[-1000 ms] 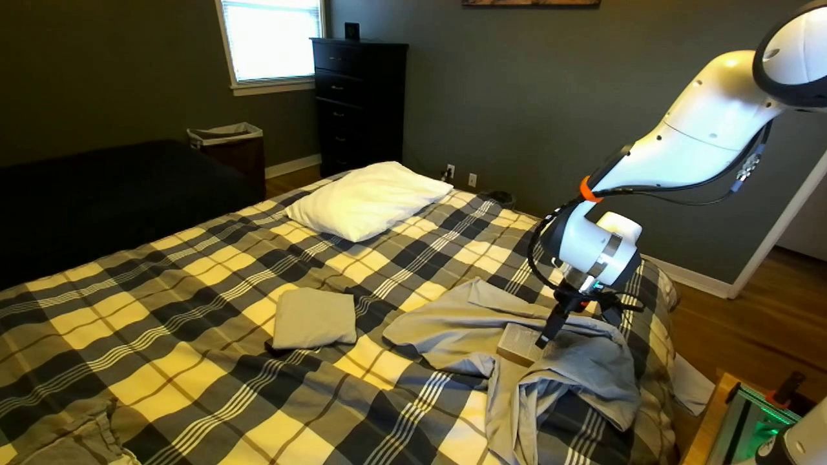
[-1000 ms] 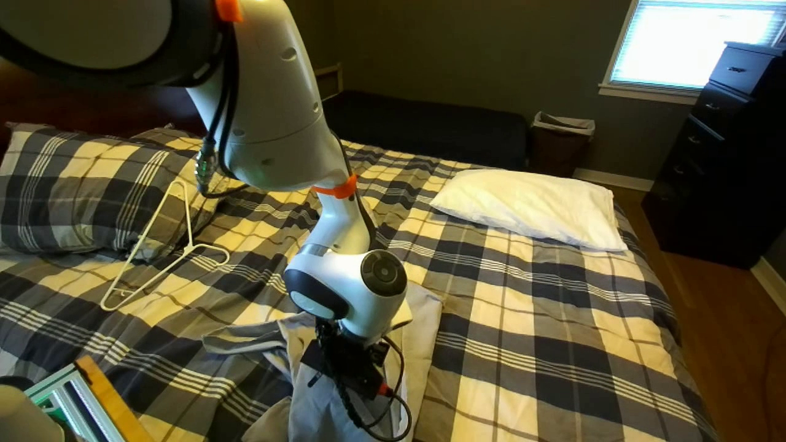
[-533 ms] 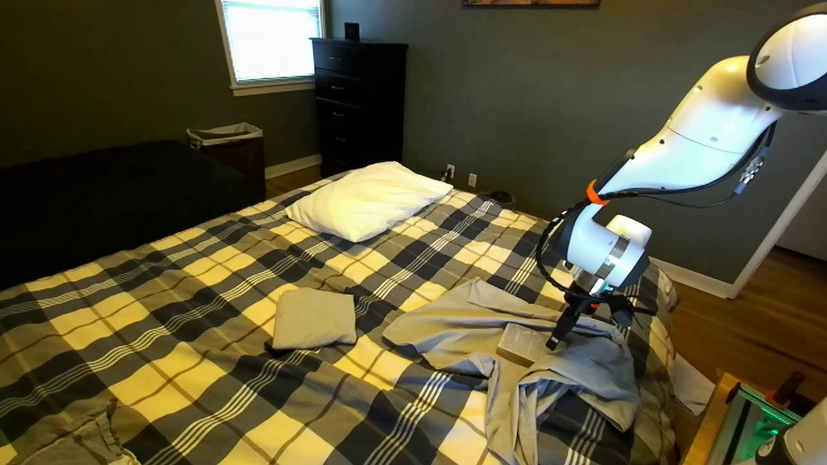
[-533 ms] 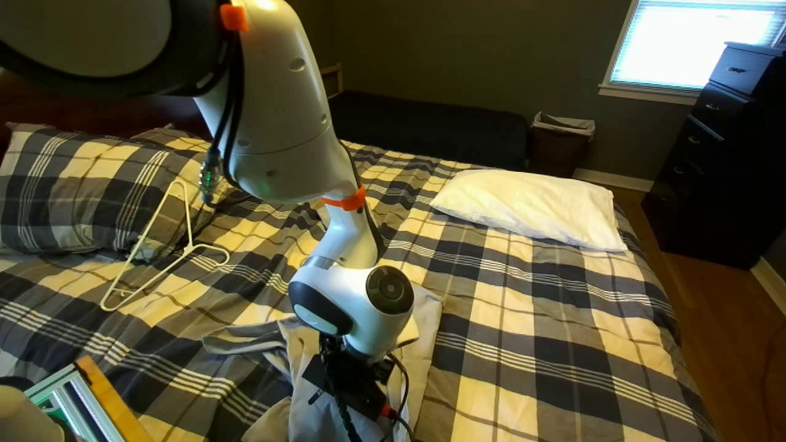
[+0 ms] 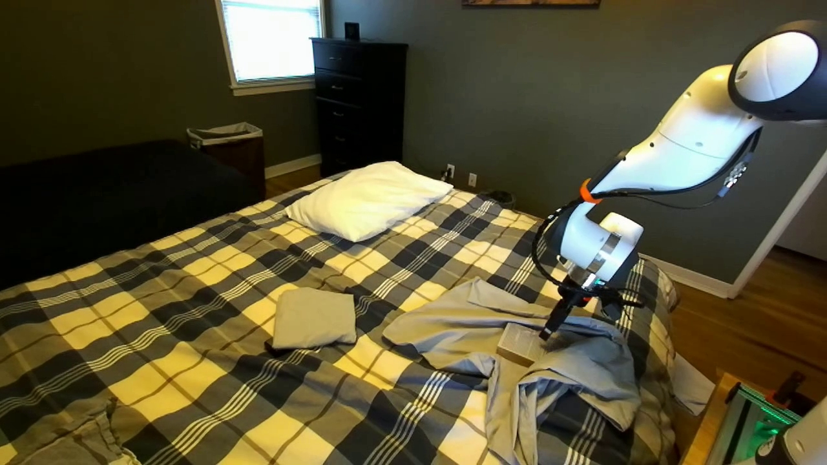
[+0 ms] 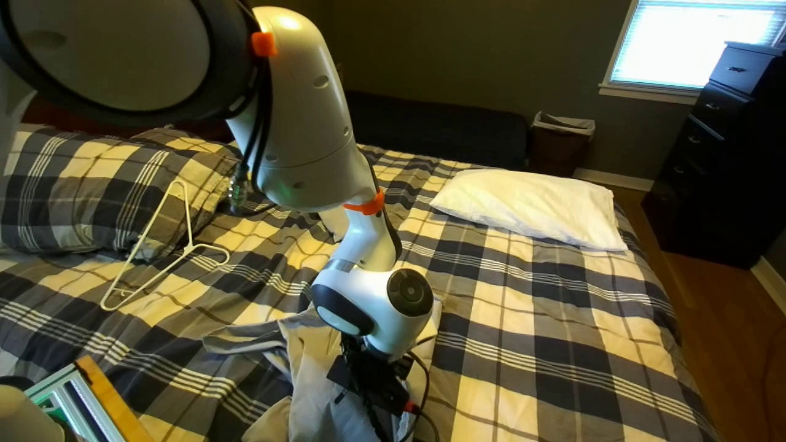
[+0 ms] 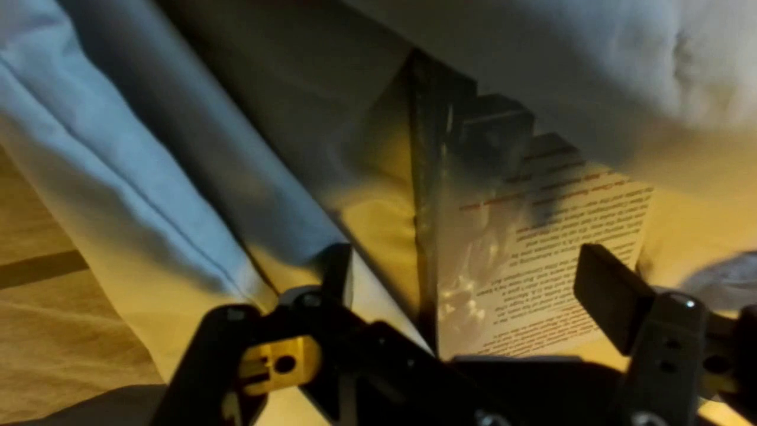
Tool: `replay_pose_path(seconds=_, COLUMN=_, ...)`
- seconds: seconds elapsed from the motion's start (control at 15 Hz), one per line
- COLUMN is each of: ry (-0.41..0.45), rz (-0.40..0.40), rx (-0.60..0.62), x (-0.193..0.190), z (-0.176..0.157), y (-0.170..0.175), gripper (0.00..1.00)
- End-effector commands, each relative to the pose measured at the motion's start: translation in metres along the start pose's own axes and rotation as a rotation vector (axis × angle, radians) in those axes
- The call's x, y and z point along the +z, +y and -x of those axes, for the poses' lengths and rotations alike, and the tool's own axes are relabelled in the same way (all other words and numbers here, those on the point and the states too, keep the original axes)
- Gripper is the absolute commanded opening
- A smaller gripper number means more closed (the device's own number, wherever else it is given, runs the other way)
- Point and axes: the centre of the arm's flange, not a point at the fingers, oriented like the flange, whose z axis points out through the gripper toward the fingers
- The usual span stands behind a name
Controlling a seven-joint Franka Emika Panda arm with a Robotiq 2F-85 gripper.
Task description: Remove the book from the grey cloth and put it on the bed
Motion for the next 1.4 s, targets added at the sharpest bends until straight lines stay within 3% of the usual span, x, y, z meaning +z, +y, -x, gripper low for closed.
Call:
replay_pose_path(seconds=0.0, ry=0.002, rz=-0.035, rx=-0.050, x=0.019, z=-0.013, y=0.015, gripper=0.95)
replay_pose_path(seconds=0.2, ry=0.000, rz=-0.050, rx=-0.060, x=0.022, z=-0.016, y=0.002, gripper=0.98)
replay_pose_path(seconds=0.53, ry=-0.002, rz=-0.046, rx=-0.059, x=-0.005, z=-0.001, y=-0.031, gripper=1.00)
replay_pose_path(seconds=1.33, ry=-0.033, rz=-0.071, rx=-0.061, x=0.018, z=0.000, y=-0.014, gripper=1.00)
